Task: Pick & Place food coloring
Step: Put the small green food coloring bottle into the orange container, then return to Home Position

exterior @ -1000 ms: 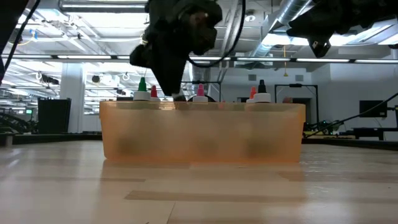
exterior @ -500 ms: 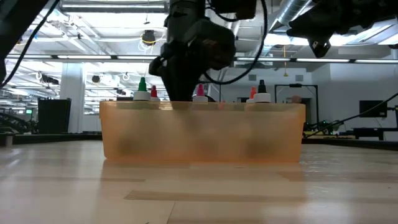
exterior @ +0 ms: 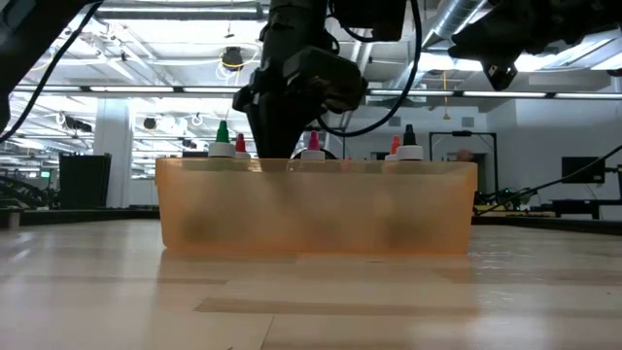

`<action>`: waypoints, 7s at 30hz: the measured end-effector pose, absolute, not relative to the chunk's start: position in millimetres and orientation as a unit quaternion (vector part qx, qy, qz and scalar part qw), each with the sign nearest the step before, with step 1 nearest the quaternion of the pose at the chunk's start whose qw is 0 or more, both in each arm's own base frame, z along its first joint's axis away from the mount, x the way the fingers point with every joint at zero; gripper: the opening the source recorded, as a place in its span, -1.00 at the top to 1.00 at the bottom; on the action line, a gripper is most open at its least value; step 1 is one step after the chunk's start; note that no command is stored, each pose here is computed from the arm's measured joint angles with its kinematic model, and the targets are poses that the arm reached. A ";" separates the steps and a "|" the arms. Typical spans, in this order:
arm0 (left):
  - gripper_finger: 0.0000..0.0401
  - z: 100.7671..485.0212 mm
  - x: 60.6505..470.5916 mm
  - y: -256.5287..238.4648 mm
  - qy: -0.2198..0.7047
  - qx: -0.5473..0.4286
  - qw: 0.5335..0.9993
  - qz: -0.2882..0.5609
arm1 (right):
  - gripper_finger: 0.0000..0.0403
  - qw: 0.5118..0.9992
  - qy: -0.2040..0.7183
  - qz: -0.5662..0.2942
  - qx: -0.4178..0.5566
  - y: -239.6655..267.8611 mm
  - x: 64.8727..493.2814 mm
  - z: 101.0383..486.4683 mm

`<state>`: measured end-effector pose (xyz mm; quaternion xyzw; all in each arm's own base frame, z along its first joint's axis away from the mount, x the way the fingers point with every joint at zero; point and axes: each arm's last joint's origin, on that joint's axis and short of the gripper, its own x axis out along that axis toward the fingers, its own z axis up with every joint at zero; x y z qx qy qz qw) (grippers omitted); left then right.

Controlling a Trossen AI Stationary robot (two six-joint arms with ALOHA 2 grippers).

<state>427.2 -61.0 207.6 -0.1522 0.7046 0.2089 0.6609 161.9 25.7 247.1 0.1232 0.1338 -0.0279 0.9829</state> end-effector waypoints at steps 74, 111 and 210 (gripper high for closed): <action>0.53 405.2 341.2 -78.9 0.444 -0.064 0.842 0.298 | 0.68 0.979 0.163 -0.032 0.117 25.4 160.1 241.5; 0.53 308.9 248.3 -37.5 0.267 -0.146 0.917 0.256 | 0.68 0.971 0.167 0.095 0.141 21.8 160.4 245.2; 0.53 175.3 77.7 2.0 0.030 -0.168 0.934 0.313 | 0.68 0.990 -0.008 0.134 -0.043 19.7 82.7 202.5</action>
